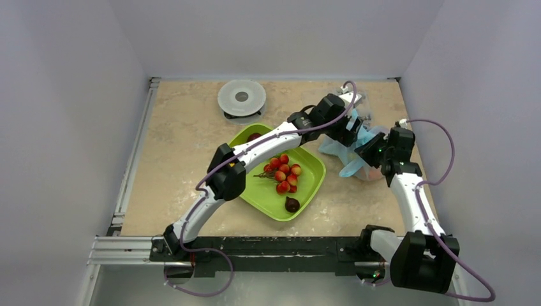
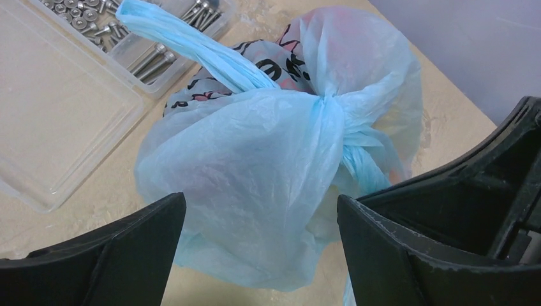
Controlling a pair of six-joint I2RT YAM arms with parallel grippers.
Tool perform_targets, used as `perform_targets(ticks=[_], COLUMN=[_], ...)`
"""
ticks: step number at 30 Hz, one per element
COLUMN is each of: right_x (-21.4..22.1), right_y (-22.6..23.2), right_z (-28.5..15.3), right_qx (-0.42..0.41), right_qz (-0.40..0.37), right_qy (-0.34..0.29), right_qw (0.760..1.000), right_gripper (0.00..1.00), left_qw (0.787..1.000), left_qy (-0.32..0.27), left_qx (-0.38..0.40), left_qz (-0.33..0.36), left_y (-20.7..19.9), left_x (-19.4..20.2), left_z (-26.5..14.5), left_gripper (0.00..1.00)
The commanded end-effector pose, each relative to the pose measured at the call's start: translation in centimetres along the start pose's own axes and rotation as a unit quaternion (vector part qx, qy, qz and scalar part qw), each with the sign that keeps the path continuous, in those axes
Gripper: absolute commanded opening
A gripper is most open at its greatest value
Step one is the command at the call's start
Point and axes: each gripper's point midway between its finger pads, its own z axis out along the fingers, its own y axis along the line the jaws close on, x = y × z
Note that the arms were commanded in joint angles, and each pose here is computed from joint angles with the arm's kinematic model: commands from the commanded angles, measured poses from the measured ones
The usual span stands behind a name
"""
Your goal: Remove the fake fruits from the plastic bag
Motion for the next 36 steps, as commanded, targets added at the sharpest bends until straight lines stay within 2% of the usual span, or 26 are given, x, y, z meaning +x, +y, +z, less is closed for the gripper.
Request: perform_targets(ticks=[1,3,6,8,11,16,24,31,36], right_x=[-0.1,-0.8,-3.7,-5.6,-7.8,-10.1,-7.7,-5.5,-5.2], right_y=[1.0,1.4,1.6,2.1,2.9,4.7,0.7,-1.4,-2.1], right_z=[-0.9,-1.7,-3.4,-4.1,-4.6,-3.8,0.7,1.2,1.2], right_qx=[-0.024,-0.022,0.008,0.015,0.023,0.003,0.100,0.113,0.111], right_qz=[-0.013,-0.016,-0.012,-0.006,0.012,0.025,0.068,0.101,0.115], right_qy=[0.001,-0.011,-0.068,-0.101,-0.129,-0.146,-0.070,-0.073,-0.091], right_qw=[1.000,1.000,0.998,0.995,0.991,0.989,0.990,0.986,0.983], right_gripper=[0.15,0.15,0.15,0.23,0.37,0.52,0.53,0.49,0.35], left_qw=[0.998,0.998,0.998,0.997,0.998,0.999,0.998,0.998,0.998], left_qy=[-0.053,-0.050,-0.047,-0.048,-0.047,-0.041,-0.025,-0.019,0.003], left_qx=[0.029,0.040,0.043,0.054,0.046,0.029,0.057,0.059,0.055], left_qz=[0.018,0.017,0.015,0.015,0.014,0.004,-0.025,-0.027,-0.033], left_y=[-1.8,-2.0,-2.1,-2.5,-2.2,-1.8,-2.8,-2.9,-2.6], left_x=[-3.6,-3.1,-2.4,-2.3,-2.2,-2.1,-0.8,-0.4,1.0], left_z=[-0.4,0.0,0.7,1.1,1.1,0.1,-1.1,-1.6,-1.5], left_gripper=[0.87,0.80,0.67,0.57,0.24,0.01,0.00,0.00,0.00])
